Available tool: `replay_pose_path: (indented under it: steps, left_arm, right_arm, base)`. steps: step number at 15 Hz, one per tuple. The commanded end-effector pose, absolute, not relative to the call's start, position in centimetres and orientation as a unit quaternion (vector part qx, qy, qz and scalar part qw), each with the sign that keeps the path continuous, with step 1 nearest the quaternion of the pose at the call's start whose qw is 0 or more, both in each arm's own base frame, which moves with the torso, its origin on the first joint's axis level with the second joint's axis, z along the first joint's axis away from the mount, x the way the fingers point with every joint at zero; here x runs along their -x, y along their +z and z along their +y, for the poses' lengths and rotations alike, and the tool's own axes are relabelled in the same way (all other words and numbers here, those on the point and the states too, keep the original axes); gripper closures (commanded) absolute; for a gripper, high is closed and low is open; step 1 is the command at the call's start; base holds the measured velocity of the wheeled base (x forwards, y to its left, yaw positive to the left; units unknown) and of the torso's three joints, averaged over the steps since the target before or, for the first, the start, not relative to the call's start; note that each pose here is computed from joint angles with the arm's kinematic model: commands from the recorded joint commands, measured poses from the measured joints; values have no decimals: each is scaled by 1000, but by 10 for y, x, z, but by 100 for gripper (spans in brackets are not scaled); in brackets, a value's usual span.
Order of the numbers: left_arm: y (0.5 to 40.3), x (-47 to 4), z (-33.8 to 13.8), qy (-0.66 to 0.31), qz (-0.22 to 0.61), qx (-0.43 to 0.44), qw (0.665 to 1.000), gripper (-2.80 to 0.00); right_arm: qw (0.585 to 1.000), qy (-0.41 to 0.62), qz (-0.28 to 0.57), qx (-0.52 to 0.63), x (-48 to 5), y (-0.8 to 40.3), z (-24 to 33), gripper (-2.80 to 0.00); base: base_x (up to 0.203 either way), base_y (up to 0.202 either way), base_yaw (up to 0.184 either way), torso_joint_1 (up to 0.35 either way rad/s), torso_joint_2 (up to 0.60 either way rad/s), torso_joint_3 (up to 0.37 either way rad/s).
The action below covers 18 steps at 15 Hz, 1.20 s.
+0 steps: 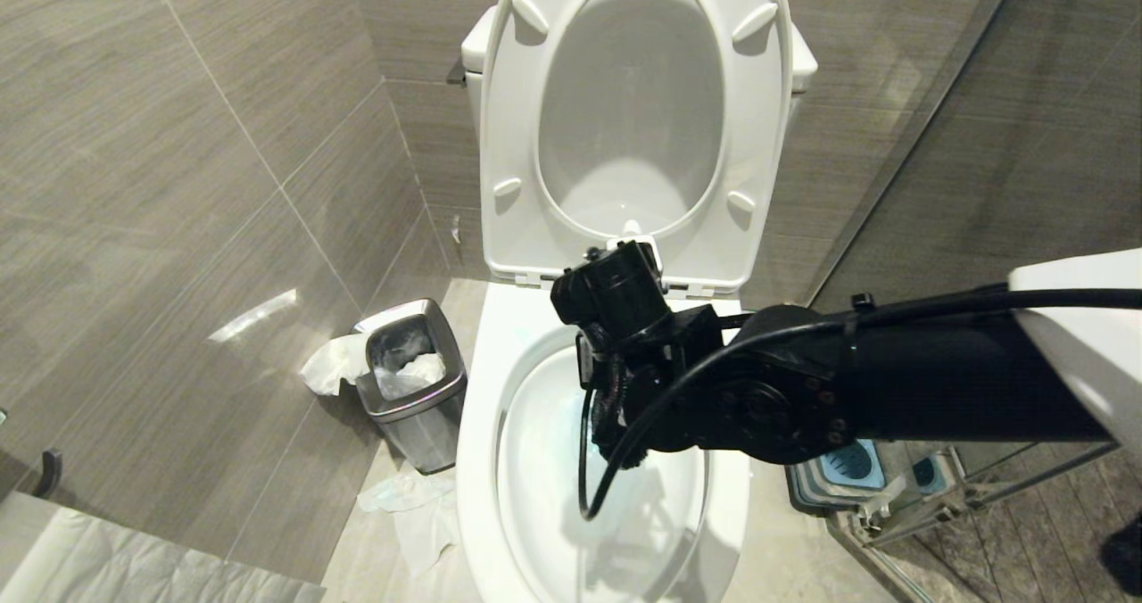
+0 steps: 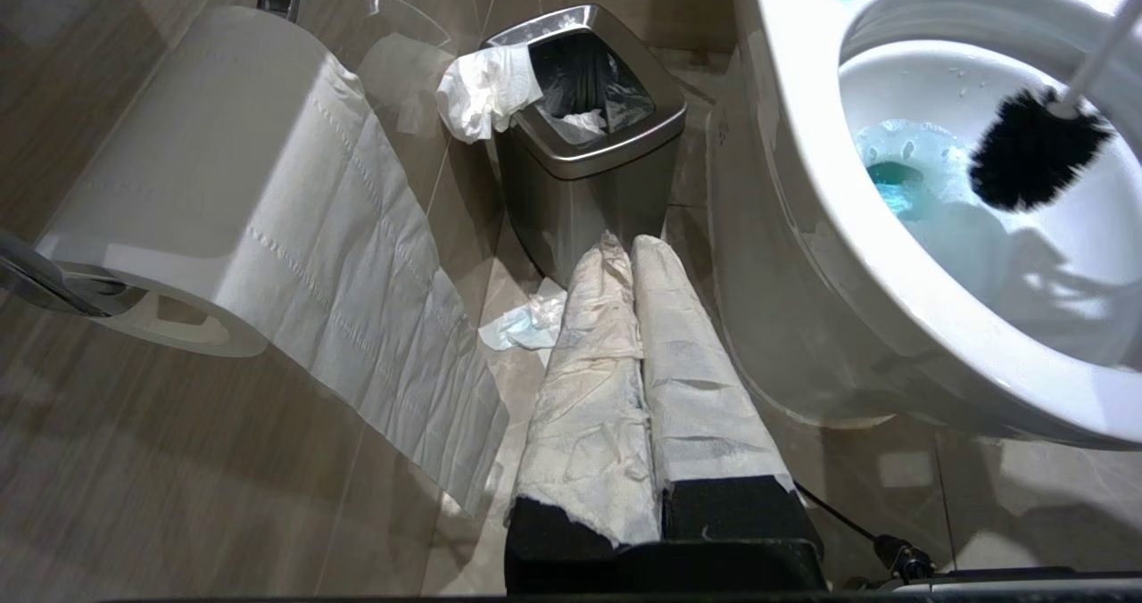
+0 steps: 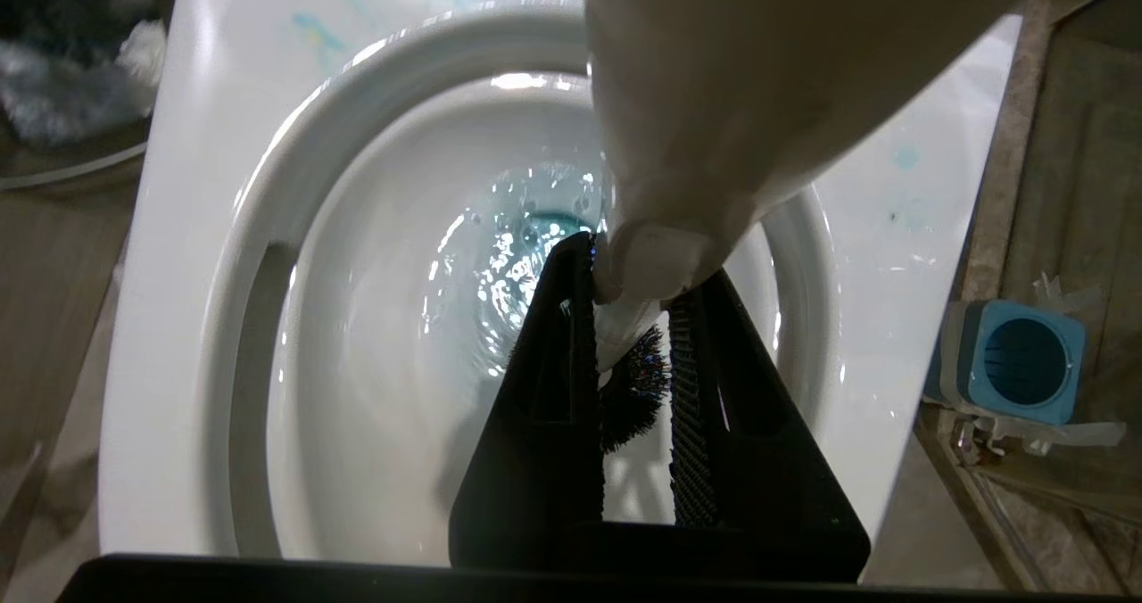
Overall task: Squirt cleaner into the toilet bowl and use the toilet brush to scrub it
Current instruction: Scrub the toilet bowl
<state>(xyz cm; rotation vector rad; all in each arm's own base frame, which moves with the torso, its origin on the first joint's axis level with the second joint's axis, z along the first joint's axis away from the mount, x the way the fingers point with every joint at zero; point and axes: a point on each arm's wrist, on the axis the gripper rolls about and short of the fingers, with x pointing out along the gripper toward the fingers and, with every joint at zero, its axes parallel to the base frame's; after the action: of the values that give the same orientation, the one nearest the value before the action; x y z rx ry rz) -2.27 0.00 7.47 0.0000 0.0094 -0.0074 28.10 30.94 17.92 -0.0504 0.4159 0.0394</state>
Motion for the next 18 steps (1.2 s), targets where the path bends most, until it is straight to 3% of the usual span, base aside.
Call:
replay_pose_path:
  steps: [1, 8, 18]
  left_arm:
    - [74, 22, 0, -4, 6, 0, 1000, 0]
    - [74, 22, 0, -4, 6, 0, 1000, 0]
    - [74, 22, 0, -4, 6, 0, 1000, 0]
  right_arm:
    - [975, 62, 212, 16, -259, 202, 288, 0]
    - [970, 142, 189, 64, -268, 182, 314, 0]
    - [976, 156, 120, 98, -304, 145, 357, 0]
  base:
    - [0, 0, 0, 0, 0, 0]
    - [0, 0, 0, 0, 0, 0]
    - [0, 0, 0, 0, 0, 0]
